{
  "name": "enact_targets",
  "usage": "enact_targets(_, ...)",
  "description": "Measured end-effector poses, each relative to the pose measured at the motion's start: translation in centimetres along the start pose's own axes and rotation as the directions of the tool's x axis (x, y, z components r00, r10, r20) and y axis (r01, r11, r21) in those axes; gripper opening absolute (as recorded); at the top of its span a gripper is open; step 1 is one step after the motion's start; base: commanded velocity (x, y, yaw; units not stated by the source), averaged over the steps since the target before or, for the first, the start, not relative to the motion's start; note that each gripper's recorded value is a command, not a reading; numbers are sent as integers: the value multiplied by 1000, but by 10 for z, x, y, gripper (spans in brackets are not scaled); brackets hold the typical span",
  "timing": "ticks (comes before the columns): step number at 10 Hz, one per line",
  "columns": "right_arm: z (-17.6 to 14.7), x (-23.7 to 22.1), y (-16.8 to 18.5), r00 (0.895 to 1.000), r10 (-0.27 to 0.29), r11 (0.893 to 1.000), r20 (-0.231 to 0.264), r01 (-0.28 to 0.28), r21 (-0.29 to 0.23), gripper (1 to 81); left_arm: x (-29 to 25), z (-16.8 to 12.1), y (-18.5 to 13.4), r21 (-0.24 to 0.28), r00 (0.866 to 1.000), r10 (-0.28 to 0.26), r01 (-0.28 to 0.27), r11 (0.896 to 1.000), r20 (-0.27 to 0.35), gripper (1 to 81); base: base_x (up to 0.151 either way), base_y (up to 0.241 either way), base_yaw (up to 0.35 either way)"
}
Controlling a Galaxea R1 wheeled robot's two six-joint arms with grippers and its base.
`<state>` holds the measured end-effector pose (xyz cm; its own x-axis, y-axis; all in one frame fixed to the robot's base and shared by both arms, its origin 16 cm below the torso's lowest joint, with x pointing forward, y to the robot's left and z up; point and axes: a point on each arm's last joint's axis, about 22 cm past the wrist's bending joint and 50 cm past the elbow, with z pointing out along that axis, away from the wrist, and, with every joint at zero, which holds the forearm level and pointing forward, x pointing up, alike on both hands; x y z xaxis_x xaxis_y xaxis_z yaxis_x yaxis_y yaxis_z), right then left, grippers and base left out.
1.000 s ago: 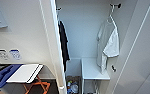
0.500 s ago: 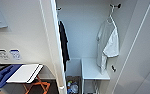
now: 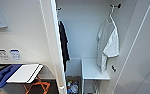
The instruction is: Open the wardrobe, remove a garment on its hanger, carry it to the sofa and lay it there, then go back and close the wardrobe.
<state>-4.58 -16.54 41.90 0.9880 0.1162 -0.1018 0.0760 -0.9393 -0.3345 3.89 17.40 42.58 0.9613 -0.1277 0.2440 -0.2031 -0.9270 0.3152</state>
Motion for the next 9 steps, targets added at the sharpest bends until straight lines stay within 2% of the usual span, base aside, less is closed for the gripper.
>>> enact_targets(1, 0, 1, -2, 1000, -29, 1000, -3, 29, 4, 811, 8, -1, -13, 16, 1000, 28, -28, 999, -8, 811, 0, 0, 0)
enact_targets(2, 1, 1, -7, 999, -32, 999, -7, 32, 10, 811, 14, -2, -20, 26, 997, 79, -78, 997, -13, 811, 0, 0, 0)
enact_targets(4, 3, 1, -10, 1000, -25, 1000, -6, 25, 12, 811, 29, 1, -18, 27, 977, 213, -213, 977, -27, 811, 0, 0, 0)
enact_targets(6, 2, 2, -5, 1000, -17, 1000, -7, 17, 2, 811, 68, 5, -23, 47, 943, 327, -324, 945, -68, 811, 0, 0, 0)
enact_targets(9, 1, 3, -1, 1000, -16, 1000, -13, 16, -4, 811, 110, 7, -29, 85, 869, 485, -478, 874, -98, 811, 0, 0, 0)
